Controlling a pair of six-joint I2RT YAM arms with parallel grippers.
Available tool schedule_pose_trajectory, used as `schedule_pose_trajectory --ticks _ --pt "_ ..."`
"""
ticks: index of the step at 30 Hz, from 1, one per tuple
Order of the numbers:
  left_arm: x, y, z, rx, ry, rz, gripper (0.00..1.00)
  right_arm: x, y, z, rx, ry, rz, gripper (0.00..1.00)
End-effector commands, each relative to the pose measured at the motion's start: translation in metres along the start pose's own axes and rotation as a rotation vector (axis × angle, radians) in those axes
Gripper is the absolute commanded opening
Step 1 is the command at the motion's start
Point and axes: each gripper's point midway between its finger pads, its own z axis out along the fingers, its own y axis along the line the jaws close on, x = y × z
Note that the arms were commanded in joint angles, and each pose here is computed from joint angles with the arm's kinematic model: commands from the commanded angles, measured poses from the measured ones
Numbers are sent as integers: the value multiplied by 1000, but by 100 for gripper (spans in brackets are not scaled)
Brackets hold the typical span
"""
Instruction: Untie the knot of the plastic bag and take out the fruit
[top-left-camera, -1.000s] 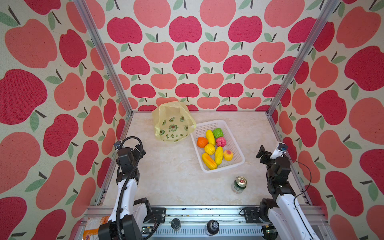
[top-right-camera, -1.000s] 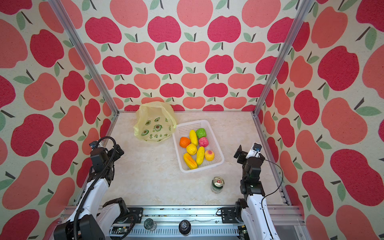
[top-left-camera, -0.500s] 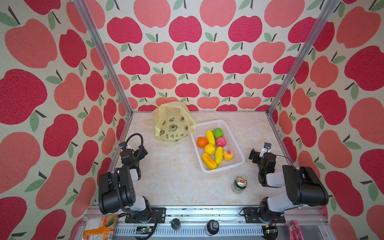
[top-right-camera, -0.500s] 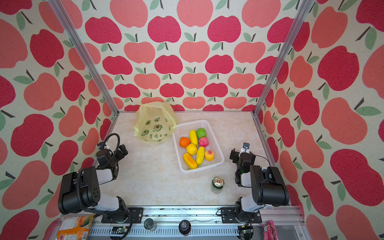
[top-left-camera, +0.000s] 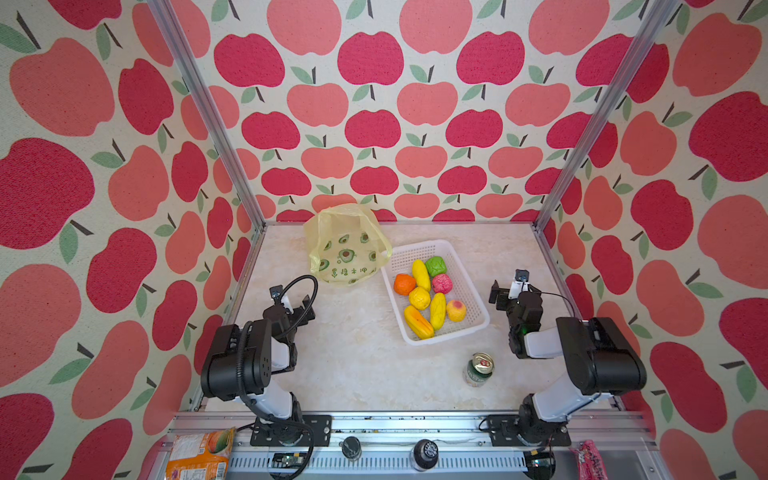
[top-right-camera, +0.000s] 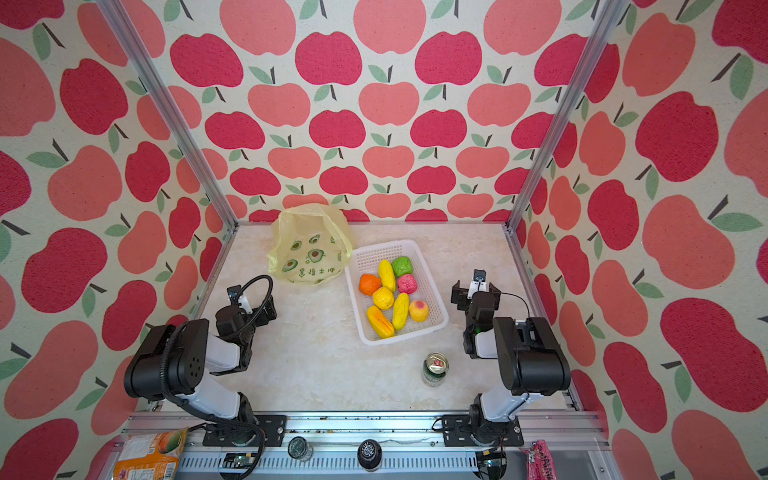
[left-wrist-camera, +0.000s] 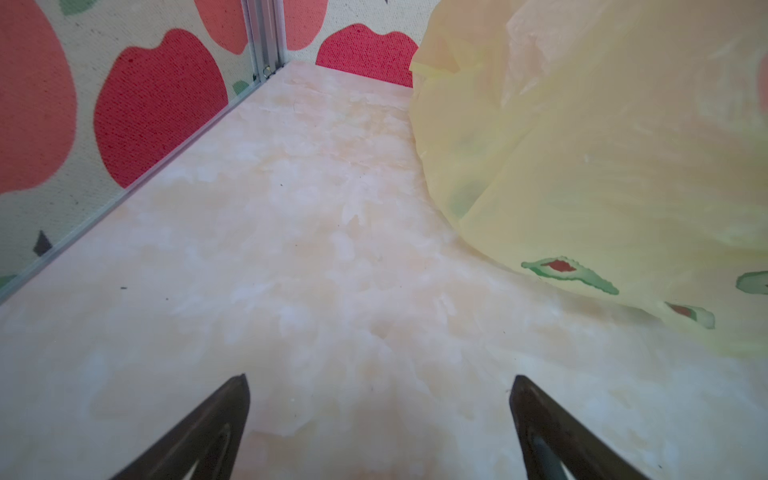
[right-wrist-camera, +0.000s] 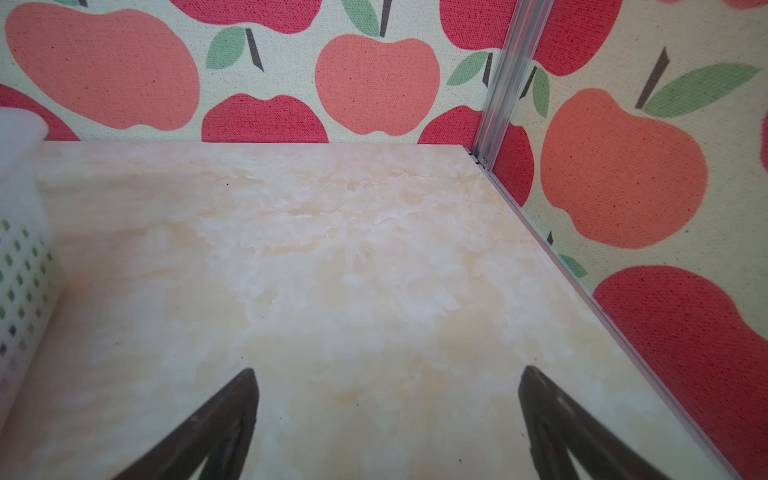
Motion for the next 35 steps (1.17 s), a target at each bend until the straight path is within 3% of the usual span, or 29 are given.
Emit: schedule_pose_trajectory --ticks 1,7,35 --pt "-23 -11 11 73 -16 38 99 7 -7 0 43 38 -44 99" --pt "-22 -33 18 185 7 104 99 4 5 -7 14 -3 -90 99" --pt "-21 -35 17 192 6 105 99 4 6 -7 22 -1 -99 99"
